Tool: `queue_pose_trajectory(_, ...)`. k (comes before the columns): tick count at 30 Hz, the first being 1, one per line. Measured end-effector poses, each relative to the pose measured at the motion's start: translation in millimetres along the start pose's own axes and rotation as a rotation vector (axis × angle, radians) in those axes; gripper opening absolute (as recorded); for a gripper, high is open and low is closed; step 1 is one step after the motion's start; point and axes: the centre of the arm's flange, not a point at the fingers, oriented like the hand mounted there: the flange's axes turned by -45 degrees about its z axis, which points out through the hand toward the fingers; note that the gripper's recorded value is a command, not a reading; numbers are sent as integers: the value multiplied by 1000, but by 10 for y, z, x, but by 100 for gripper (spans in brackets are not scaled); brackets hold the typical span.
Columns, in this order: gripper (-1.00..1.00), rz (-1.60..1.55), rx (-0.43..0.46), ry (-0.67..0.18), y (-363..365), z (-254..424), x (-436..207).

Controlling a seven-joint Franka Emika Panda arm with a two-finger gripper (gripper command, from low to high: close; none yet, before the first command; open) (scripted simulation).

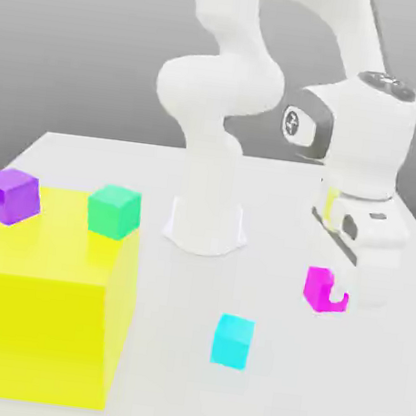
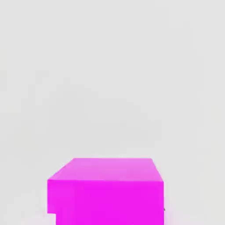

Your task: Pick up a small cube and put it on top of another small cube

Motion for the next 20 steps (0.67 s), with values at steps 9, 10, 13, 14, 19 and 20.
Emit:
queue_pose_trajectory(9,-100,636,9,0,58,-1125,-1819)
queue_pose_trajectory(10,-100,709,12,2,-16,-1243,-2029)
queue_pose_trajectory(13,-100,886,21,9,-257,-1428,-2519)
queue_pose_trajectory(14,-100,904,22,10,-282,-1341,-2567)
queue_pose_trajectory(19,100,919,23,11,-317,-979,-2600)
queue_pose_trajectory(20,100,919,23,11,-317,-979,-2600)
